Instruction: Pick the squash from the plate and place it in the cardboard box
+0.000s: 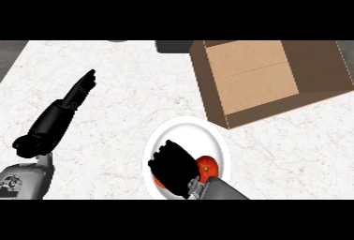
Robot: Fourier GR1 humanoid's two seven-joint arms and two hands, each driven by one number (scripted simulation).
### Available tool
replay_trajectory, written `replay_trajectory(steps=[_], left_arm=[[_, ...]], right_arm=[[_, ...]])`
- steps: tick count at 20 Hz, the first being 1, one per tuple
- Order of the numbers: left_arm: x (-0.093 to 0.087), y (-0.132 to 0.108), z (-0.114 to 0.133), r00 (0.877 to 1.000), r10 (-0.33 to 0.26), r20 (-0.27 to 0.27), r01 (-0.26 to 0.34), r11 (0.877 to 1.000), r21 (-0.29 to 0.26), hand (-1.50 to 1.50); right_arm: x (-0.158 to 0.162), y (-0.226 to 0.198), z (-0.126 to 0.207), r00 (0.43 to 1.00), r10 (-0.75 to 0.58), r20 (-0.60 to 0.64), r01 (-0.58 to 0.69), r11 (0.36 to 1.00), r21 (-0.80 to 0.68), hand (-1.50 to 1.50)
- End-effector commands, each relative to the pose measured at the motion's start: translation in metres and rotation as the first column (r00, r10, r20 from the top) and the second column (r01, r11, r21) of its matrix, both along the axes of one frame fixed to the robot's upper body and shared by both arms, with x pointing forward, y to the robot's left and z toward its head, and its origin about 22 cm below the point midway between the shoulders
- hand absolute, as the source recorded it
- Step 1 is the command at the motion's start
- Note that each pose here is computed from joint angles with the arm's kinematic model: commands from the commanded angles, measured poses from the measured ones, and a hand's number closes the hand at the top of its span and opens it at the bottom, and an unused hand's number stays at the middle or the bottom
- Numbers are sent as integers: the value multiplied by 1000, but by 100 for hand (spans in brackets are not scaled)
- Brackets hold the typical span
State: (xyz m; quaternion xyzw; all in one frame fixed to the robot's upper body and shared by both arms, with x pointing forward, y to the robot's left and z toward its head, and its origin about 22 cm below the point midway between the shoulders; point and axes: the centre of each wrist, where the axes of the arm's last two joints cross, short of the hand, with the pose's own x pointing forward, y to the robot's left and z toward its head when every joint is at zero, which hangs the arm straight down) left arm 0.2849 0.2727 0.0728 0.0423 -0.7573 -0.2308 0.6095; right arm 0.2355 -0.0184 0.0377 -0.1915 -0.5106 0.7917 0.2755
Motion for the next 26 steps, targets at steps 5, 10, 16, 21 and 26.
replay_trajectory(steps=[5,10,16,21,26], left_arm=[[3,-11,-10,1000,0,7,0,1000,6,0],[7,-19,-10,1000,6,3,-6,1000,-1,0],[3,-4,-9,1000,-3,-8,3,1000,-4,0],[8,4,-7,1000,27,-15,-27,1000,-11,0],[-2,6,-13,1000,24,-3,-24,1000,-5,0]], right_arm=[[19,6,-5,987,108,122,-121,987,103,150],[-5,0,-2,967,158,199,-194,965,178,150],[-47,-72,-48,748,601,283,-655,737,166,150],[-67,-127,-31,613,623,486,-774,596,213,150],[-81,-175,9,572,561,598,-800,542,257,150]])
